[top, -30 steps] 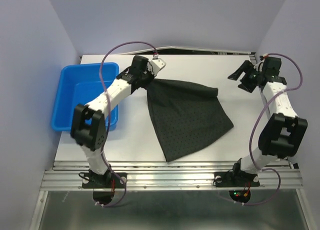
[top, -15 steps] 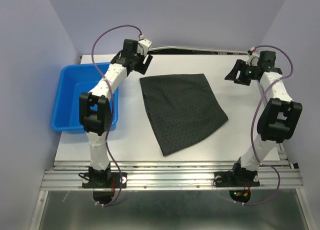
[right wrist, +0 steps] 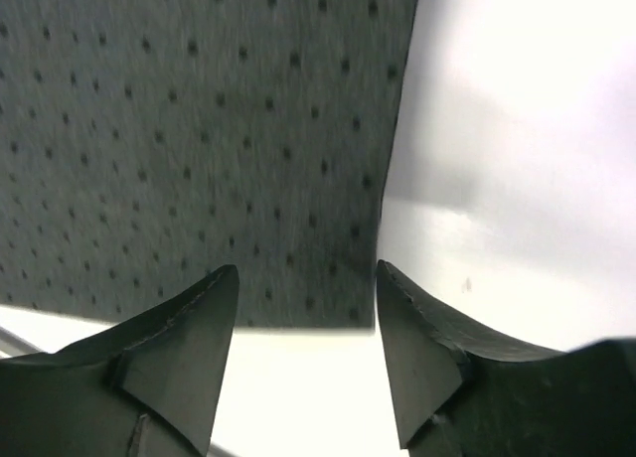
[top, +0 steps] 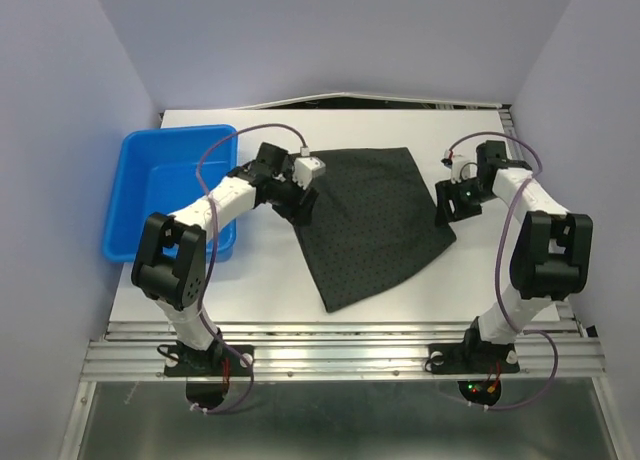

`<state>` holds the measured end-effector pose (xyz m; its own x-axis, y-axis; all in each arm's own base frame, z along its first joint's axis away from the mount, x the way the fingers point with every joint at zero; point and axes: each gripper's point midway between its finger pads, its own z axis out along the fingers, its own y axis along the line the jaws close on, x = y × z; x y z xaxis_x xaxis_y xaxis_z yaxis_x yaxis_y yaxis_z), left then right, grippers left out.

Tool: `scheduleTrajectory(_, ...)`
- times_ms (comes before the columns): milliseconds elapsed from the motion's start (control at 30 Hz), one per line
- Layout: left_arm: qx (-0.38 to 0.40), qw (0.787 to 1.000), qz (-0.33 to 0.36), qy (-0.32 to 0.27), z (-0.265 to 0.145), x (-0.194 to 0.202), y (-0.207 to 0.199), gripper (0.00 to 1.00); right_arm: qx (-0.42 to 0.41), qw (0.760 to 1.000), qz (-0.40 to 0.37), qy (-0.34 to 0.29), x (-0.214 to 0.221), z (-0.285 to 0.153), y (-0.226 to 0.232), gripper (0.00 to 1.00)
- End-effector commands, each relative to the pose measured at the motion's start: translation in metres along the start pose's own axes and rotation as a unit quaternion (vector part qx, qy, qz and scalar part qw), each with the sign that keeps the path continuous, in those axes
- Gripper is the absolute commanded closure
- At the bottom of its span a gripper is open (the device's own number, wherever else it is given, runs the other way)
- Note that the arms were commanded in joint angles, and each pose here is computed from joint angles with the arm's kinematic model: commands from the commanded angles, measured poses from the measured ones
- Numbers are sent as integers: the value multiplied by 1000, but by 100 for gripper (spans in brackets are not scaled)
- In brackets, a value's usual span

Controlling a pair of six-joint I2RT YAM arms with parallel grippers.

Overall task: Fold and stack the skirts
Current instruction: Flatten the skirt out

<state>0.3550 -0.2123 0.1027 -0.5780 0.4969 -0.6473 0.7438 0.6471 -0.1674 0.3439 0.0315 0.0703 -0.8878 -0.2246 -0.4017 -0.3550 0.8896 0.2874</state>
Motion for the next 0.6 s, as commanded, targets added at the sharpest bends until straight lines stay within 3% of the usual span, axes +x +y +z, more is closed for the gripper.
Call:
scheduleTrajectory(0, 58, 995, 73, 21, 5, 21, -69, 29, 40, 998, -43, -6, 18, -44, -4, 35)
scheduleTrajectory(200, 87, 987, 125, 53, 14, 49, -112, 26, 4, 998, -66, 19, 56, -55, 13, 32)
scheduleTrajectory(400, 76, 988, 114, 65, 25, 48, -103, 26, -32, 997, -73, 11, 59, -22, 11, 20)
scheduleTrajectory(567, 71, 991, 92, 61, 29, 40, -88, 25, -56, 995, -78, -13, 57, -4, 13, 19)
